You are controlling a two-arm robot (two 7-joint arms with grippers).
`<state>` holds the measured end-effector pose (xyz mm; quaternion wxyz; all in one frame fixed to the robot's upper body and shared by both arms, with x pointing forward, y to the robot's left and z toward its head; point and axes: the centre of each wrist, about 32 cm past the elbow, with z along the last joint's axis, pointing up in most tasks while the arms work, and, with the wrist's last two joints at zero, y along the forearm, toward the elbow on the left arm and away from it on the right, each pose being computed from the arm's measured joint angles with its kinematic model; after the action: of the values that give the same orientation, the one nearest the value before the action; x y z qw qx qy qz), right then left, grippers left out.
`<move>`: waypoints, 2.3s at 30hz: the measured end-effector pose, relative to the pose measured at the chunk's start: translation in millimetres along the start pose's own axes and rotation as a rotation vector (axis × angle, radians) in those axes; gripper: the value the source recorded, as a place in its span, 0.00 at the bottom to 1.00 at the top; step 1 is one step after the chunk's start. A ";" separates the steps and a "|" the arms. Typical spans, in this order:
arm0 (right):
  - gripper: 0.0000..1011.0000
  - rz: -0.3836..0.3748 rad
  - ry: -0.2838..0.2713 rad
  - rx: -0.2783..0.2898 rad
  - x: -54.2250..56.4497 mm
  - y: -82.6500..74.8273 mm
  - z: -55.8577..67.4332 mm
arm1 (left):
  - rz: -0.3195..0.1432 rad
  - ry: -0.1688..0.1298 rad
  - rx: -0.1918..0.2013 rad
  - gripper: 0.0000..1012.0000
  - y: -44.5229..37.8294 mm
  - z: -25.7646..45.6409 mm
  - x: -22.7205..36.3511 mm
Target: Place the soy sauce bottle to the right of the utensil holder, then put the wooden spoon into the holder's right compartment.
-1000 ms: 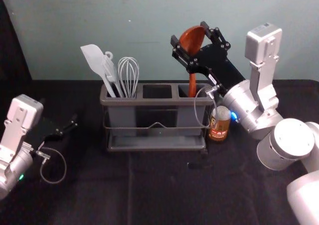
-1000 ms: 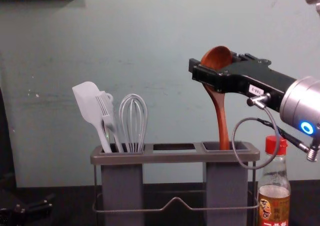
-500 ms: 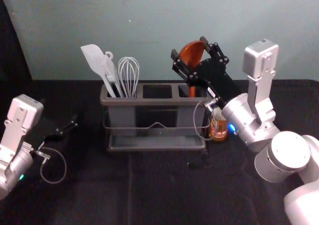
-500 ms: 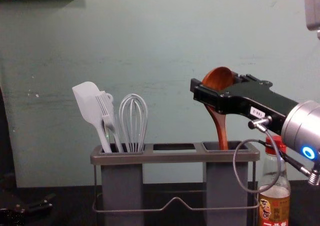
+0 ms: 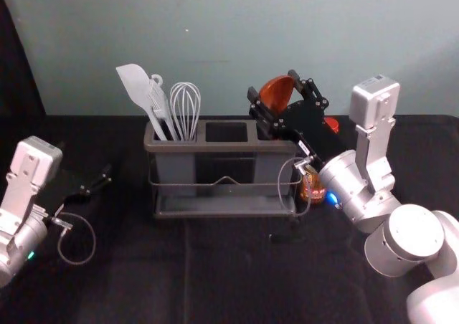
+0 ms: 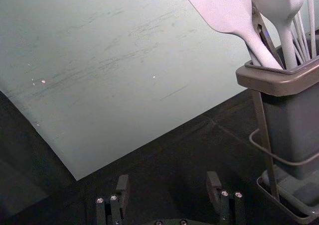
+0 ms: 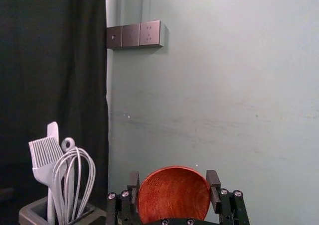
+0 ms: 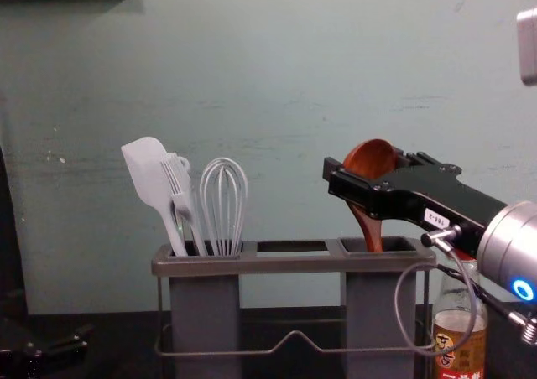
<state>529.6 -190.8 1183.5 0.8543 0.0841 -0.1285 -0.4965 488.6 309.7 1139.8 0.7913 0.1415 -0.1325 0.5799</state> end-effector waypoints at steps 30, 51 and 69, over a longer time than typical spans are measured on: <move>0.99 -0.009 0.004 0.083 -3.0 -5.9 23.3 | 0.000 0.000 0.000 1.00 0.0 0.0 0.0; 0.99 -0.155 -0.111 0.136 24.2 -57.7 64.3 | 0.000 0.000 0.000 1.00 0.0 0.0 0.0; 0.99 -0.396 -0.223 -0.131 54.6 -92.0 51.4 | 0.000 0.000 0.000 1.00 0.0 0.0 0.0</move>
<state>463.9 -284.5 1215.0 0.7244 -0.0036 -0.1707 -0.6679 488.6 309.7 1139.7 0.7913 0.1415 -0.1325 0.5799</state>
